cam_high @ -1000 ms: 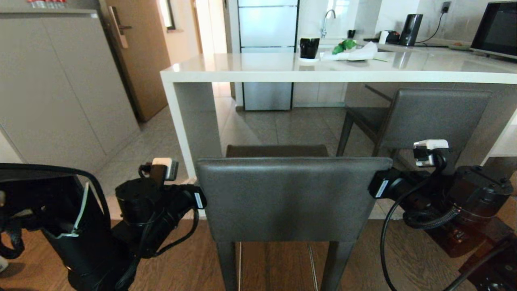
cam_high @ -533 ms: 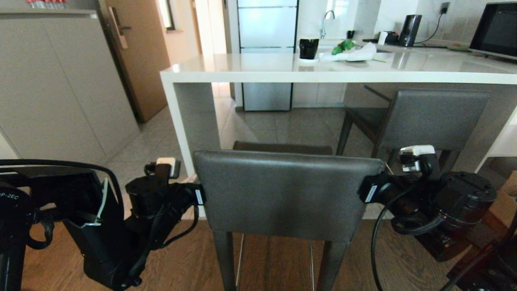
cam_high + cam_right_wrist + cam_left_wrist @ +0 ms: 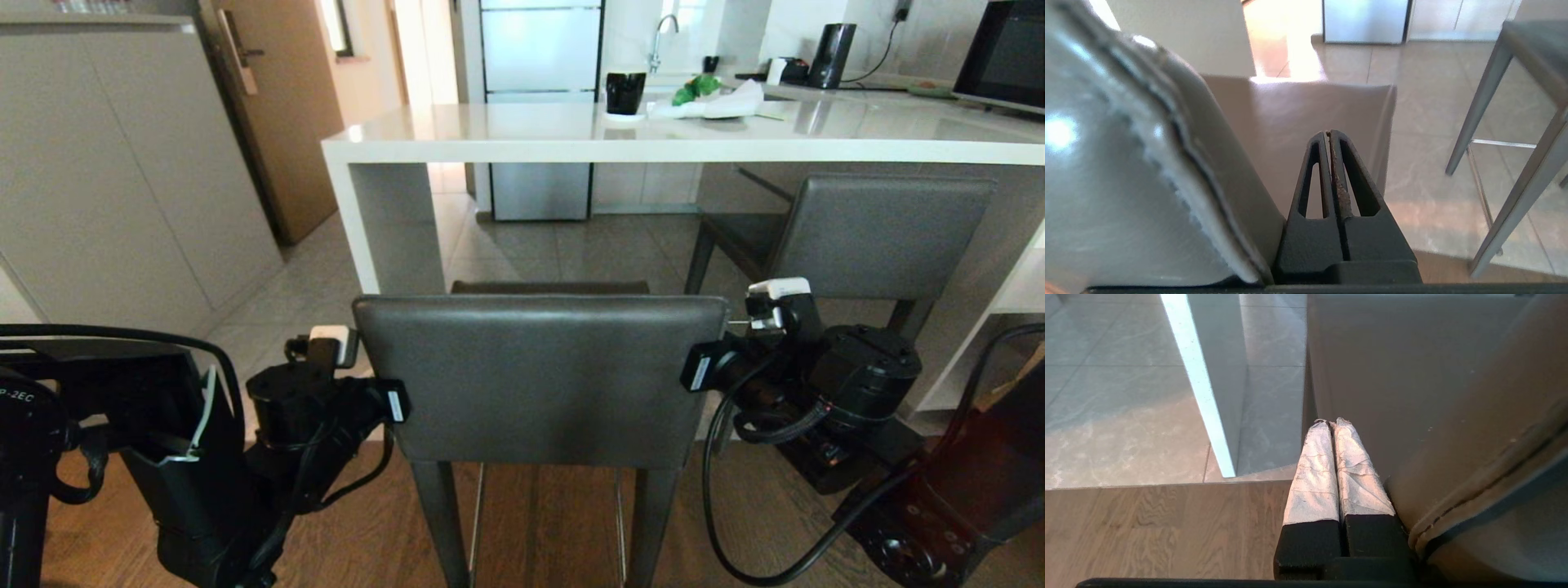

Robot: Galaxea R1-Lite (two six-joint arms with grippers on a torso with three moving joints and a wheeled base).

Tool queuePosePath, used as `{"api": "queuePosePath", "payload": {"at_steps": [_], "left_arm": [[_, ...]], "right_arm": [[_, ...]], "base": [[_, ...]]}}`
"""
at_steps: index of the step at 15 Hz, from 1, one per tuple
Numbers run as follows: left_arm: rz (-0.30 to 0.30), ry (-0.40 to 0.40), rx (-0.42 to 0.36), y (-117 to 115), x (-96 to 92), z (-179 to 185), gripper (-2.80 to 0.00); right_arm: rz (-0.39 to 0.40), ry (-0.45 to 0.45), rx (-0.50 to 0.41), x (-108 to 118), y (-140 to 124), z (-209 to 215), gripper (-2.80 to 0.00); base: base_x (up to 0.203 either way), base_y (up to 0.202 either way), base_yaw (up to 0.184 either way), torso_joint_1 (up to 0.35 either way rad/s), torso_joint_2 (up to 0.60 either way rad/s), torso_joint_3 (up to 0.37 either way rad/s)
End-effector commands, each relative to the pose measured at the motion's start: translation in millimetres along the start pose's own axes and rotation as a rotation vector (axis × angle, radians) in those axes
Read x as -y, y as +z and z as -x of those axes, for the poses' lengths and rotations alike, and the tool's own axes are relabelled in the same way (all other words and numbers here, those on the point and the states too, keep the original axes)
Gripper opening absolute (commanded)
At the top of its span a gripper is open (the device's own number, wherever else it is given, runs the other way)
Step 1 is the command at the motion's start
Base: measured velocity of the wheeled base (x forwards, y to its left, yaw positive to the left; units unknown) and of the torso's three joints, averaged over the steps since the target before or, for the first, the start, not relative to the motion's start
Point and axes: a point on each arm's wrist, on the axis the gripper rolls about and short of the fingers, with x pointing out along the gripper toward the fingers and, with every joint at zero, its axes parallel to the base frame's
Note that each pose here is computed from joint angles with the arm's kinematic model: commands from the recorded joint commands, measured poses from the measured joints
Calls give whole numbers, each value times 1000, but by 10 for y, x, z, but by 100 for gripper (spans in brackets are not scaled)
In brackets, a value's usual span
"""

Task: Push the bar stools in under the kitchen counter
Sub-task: Push the gray chair back under the dining table

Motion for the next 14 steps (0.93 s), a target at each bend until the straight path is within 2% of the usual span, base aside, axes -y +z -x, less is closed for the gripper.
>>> {"api": "queuePosePath", "payload": {"at_steps": [1,3,5,9,14], "left_arm": [[1,-4,5,-1,3,3,-280],[1,2,7,3,-6,-1,-280],[2,3,11,17,-7,3,-280],[0,-8,42,118,33,48,-280],[1,-2,80,186,24,-31,-280]], "right_arm": [[-2,-5,34,3,19,-76,-280],[1,-13,45,20,14,-147,-280],[5,-31,17,76,-81,-176,-280],[12,-117,-20,374,-203,-202,-280],[20,-119,-77,389,-323,-62,-280]], "base": [[0,0,0,0,0,0],[0,0,0,0,0,0],[0,0,0,0,0,0],[0,0,0,0,0,0],[0,0,0,0,0,0]]}}
